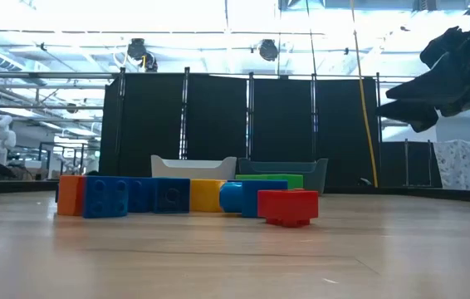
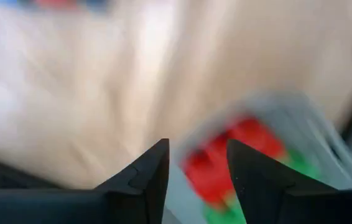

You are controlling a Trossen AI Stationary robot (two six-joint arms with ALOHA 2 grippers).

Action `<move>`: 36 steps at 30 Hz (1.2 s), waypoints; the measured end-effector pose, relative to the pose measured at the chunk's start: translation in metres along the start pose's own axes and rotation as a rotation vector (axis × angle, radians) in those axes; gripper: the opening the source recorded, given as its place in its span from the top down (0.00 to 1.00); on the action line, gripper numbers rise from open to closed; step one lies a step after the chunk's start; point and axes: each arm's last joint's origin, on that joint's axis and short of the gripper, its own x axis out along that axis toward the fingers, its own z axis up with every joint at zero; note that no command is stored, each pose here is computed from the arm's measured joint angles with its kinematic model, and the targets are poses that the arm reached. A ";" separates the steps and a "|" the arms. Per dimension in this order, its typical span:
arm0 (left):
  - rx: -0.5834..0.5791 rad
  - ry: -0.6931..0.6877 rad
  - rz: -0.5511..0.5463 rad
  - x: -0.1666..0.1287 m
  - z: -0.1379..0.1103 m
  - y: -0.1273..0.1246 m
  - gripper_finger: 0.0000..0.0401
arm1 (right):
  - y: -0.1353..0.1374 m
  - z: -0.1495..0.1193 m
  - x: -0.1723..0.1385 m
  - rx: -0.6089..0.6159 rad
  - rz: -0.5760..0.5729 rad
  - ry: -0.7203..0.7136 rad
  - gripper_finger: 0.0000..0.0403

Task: Sort blocks by size
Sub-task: Put the blue cube 4 stud game piece into the white bin

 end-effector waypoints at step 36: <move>-0.466 -0.066 -0.027 0.085 0.131 0.044 0.59 | -0.001 -0.003 0.000 -0.018 -0.005 0.034 0.31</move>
